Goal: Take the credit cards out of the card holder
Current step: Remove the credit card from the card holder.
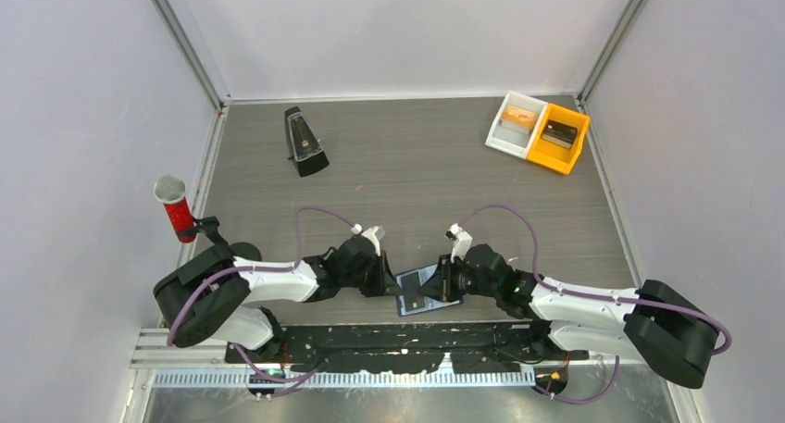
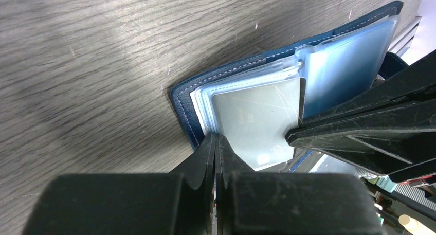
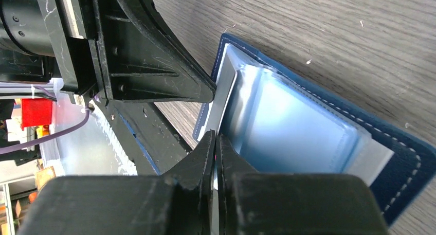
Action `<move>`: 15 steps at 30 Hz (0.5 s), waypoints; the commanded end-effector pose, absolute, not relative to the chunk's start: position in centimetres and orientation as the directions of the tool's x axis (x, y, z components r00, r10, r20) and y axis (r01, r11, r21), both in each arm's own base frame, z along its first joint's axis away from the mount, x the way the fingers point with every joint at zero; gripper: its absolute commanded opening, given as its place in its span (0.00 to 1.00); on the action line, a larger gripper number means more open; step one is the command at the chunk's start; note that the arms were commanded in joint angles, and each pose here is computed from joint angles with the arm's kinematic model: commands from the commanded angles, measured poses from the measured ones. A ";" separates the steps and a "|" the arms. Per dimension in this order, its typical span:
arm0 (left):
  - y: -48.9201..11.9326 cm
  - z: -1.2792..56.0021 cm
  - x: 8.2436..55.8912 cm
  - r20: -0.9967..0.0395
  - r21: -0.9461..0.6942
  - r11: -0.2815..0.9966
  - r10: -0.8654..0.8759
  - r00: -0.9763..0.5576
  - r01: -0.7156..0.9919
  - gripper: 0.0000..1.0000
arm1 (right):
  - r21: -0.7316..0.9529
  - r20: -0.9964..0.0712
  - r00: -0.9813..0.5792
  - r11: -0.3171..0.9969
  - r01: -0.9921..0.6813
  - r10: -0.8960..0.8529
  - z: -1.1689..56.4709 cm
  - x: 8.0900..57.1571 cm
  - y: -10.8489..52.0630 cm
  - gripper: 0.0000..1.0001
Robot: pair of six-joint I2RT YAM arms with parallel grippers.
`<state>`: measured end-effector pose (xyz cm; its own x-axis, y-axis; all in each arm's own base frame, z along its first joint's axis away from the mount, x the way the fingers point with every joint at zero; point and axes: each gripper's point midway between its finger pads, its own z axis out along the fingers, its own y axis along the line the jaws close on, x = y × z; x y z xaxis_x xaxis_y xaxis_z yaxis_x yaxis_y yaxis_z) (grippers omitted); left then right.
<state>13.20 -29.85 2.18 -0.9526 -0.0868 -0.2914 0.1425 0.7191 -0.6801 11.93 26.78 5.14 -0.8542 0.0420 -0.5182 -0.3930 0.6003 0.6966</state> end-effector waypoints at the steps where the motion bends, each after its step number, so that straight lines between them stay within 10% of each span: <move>1: -27.6 0.2 12.3 -0.286 -0.611 0.782 -0.069 -0.956 0.127 0.00 | 0.715 -0.551 -0.834 0.530 -0.456 0.026 7.1 11.6 27.9 0.06; 15: -25.4 1.0 12.2 -0.333 -0.578 0.806 -0.094 -0.938 0.125 0.00 | 0.730 -0.516 -0.857 0.520 -0.444 -0.008 6.1 11.3 28.0 0.05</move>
<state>12.41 -26.52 1.93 -0.9412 -0.1045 -0.3212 0.1254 0.7748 -0.6196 11.18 27.07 4.96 -0.8705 0.0063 -0.4920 -0.4003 0.5725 0.7156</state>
